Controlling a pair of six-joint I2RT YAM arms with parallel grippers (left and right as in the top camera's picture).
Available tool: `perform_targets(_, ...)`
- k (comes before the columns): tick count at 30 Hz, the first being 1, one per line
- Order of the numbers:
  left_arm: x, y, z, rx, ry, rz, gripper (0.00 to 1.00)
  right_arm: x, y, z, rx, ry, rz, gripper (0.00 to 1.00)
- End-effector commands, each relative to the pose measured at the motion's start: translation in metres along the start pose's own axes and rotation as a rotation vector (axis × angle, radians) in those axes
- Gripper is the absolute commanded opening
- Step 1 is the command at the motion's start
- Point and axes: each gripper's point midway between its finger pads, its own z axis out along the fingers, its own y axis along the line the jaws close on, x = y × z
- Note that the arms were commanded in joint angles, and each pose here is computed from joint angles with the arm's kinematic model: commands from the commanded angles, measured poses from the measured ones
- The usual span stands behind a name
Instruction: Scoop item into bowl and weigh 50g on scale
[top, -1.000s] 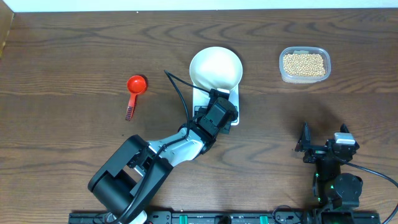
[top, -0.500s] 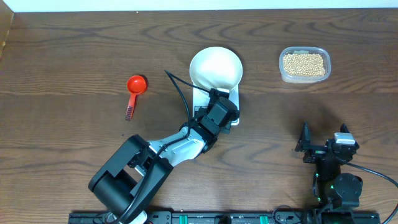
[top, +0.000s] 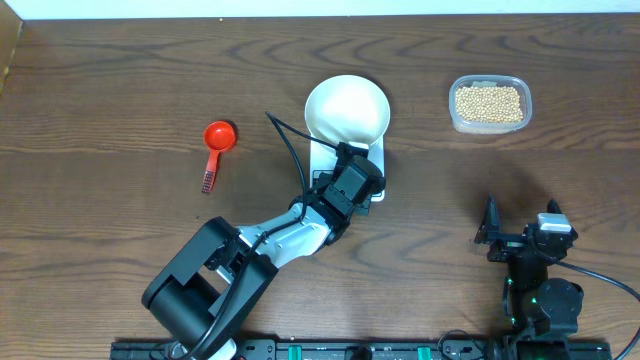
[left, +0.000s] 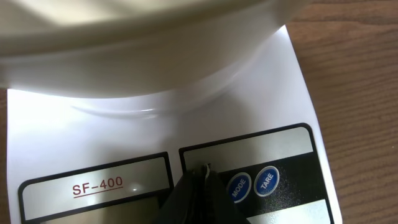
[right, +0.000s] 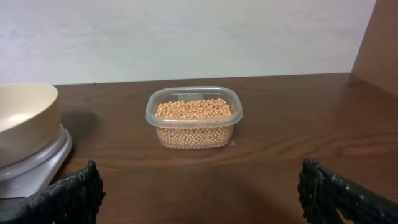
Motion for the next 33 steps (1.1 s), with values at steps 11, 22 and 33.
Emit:
perform_targets(11, 0.102, 0.031, 0.018, -0.051, 0.306, 0.043, 0.07, 0.002, 0.000, 0.000, 0.001, 0.003, -0.005, 0.99)
perform_targets(22, 0.107, 0.030, 0.017, -0.038, 0.327, 0.053, 0.07, 0.002, 0.000, 0.000, 0.001, 0.003, -0.005, 0.99)
perform_targets(33, 0.114, 0.029, 0.018, -0.030, 0.353, 0.058, 0.07, 0.002, 0.000, 0.000, 0.001, 0.003, -0.005, 0.99)
